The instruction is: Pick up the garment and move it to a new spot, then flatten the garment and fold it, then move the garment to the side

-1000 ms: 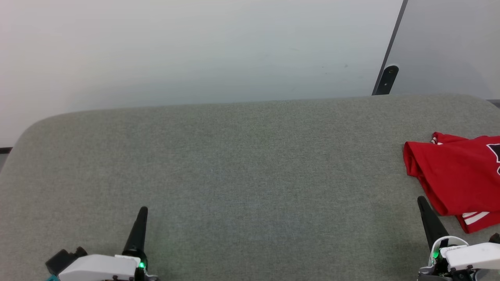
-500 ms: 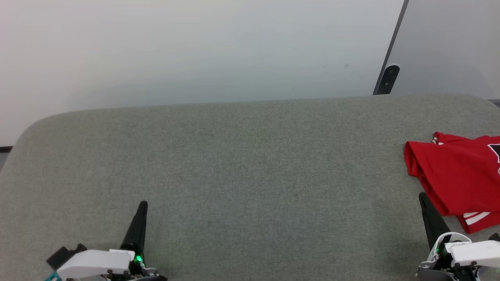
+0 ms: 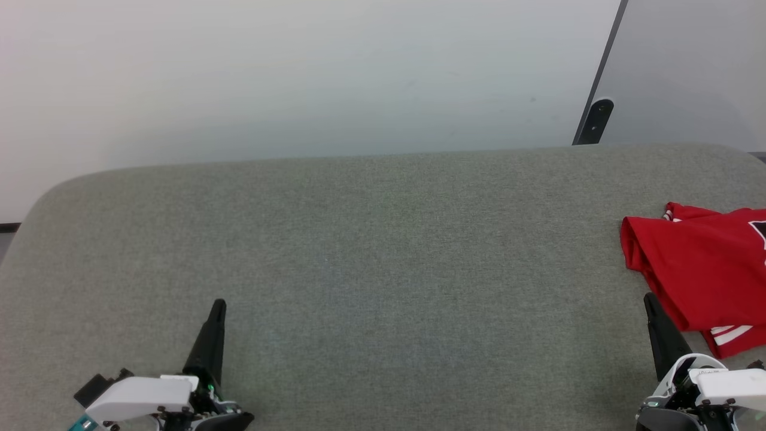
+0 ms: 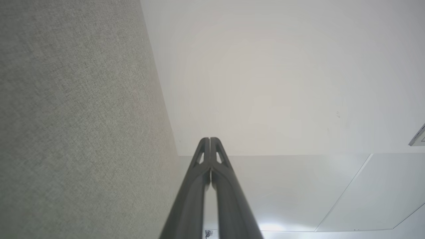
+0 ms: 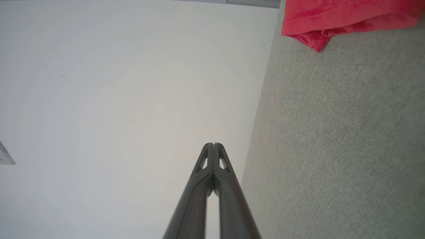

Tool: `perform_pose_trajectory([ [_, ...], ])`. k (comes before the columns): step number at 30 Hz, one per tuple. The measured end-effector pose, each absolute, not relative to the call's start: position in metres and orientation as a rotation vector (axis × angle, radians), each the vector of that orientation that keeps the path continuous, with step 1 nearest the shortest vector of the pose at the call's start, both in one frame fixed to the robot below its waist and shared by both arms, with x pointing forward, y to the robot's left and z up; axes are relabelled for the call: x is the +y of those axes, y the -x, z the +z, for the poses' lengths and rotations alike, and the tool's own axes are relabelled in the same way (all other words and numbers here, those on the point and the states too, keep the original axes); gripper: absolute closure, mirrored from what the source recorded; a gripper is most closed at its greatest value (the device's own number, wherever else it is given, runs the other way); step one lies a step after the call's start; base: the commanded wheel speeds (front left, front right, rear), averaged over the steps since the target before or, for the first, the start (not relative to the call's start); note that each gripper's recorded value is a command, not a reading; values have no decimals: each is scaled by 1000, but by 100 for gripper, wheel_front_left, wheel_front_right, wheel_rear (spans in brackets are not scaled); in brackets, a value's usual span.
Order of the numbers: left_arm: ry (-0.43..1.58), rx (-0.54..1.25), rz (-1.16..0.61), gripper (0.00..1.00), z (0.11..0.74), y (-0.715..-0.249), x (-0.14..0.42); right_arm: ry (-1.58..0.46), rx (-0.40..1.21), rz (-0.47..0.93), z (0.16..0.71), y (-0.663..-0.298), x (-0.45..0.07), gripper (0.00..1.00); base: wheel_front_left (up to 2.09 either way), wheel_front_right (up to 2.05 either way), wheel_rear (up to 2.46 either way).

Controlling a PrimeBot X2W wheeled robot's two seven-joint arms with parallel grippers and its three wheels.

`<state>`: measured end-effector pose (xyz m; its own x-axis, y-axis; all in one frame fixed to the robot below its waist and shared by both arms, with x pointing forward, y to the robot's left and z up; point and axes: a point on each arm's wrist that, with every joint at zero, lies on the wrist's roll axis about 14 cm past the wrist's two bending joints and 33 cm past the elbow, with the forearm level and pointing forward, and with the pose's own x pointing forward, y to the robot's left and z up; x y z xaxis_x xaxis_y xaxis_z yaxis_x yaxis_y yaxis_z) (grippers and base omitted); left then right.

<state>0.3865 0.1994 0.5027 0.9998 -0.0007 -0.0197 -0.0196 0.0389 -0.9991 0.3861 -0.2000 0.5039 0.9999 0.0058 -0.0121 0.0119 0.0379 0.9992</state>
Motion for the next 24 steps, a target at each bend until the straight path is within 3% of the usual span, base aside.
perform_pose_trajectory([
  [24,1574,9,9,100,504,-388,200,-1571,5,-5,505,-388,-200,100,0,0,0],
])
